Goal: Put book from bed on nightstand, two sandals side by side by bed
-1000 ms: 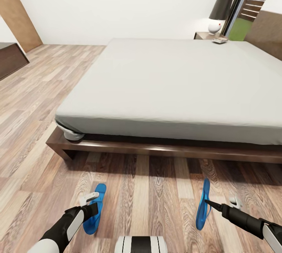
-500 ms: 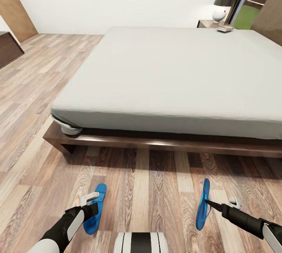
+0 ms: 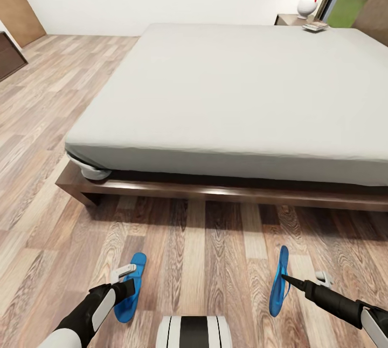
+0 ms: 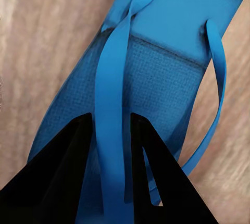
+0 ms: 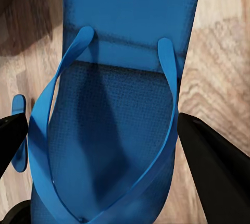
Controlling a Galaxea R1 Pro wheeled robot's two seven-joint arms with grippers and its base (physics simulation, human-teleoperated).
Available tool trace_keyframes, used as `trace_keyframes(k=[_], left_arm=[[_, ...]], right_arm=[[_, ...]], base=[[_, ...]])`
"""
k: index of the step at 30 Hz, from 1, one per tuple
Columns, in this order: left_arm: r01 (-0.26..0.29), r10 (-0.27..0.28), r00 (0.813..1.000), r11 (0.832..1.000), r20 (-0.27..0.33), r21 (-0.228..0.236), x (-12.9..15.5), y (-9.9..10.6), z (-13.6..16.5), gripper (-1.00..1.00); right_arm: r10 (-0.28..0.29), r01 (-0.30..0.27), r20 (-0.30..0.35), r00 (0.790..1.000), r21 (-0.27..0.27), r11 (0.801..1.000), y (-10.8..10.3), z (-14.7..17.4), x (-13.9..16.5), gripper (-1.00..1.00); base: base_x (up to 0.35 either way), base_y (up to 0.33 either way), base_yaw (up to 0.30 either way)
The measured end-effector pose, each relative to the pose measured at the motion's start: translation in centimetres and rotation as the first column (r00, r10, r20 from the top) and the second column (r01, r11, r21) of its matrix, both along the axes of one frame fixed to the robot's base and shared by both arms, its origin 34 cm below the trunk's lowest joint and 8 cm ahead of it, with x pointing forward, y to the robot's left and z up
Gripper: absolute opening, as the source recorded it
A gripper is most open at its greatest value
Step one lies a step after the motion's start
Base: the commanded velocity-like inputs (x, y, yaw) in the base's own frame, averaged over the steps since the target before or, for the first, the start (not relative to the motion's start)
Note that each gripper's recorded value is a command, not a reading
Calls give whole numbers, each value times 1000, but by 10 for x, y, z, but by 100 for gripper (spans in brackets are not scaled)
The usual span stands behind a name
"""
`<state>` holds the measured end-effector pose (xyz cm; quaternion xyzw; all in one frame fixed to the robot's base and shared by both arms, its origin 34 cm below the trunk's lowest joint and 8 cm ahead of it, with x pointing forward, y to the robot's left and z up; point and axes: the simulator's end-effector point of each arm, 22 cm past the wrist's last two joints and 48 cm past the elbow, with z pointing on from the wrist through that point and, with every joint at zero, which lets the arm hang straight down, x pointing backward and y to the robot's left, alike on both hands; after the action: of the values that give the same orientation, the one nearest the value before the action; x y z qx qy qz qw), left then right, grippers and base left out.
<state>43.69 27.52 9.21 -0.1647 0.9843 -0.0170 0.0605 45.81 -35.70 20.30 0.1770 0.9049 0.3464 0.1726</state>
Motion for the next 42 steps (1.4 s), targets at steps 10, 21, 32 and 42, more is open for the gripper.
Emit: trace_keyframes(k=[10,21,32,42], left_arm=[[2,-2,1000,1000,9,-29,2,-4,1,-100],[0,0,1000,999,9,-32,2,-6,1,-100],[1,0,1000,999,9,-32,2,-5,1,-100],[0,0,1000,1000,10,-32,2,-5,1,-100]], right_arm=[[0,0,0,1000,0,1000,0,0,0,-100],[0,0,0,1000,0,1000,0,0,0,-100],[0,0,0,1000,0,1000,0,0,0,-100],[0,0,0,1000,0,1000,0,0,0,-100]], base=[[151,39,0],[286,169,0],[97,260,0],[1,201,0]])
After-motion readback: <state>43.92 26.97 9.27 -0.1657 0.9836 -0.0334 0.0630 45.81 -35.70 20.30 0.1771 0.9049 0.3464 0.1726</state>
